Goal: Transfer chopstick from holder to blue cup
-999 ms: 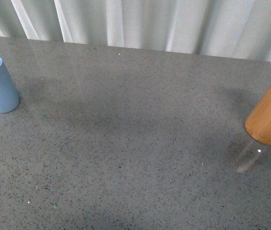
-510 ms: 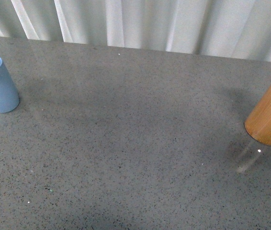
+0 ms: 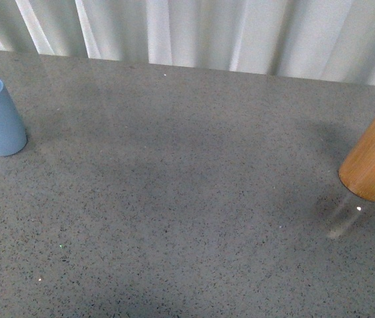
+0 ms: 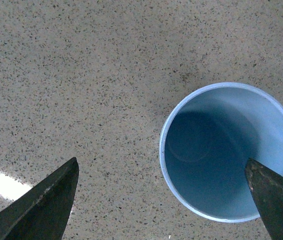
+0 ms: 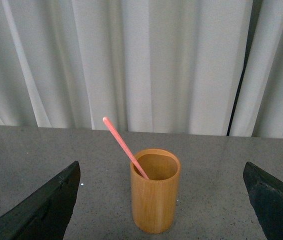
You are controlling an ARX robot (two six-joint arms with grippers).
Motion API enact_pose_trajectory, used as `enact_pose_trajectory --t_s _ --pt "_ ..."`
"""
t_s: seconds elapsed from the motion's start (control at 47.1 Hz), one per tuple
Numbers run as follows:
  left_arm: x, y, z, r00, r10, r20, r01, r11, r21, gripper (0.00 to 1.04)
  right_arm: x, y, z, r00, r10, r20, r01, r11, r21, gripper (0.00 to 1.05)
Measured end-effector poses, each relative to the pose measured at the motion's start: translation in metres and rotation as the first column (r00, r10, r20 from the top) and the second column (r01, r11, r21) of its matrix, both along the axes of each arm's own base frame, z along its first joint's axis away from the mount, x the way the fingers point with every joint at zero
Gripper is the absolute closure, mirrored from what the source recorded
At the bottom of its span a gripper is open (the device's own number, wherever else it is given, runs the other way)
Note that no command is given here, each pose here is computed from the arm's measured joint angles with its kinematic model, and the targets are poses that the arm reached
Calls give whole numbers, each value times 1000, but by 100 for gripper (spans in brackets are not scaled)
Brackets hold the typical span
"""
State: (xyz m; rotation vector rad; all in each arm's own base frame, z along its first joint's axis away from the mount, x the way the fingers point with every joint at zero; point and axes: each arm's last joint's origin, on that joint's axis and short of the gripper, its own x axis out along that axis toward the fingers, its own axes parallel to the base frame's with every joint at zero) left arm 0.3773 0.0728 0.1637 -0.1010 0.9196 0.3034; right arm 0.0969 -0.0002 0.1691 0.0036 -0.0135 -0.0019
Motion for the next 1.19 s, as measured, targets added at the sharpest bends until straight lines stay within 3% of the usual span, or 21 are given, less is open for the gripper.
enact_pose_trajectory --t_s 0.468,0.744,1.02,1.19 --pt "21 0 -21 999 6 -39 -6 1000 6 7 0 0 0 1000 0 0 0 1000 0 10" --pt "28 2 -32 997 27 -70 -27 1000 -1 52 0 0 0 1000 0 0 0 1000 0 10" --pt "27 -7 -22 998 0 -65 -1 1000 -14 100 0 0 0 1000 0 0 0 1000 0 10" --pt "20 -33 -3 997 -63 -31 62 997 -44 101 0 0 0 1000 0 0 0 1000 0 10"
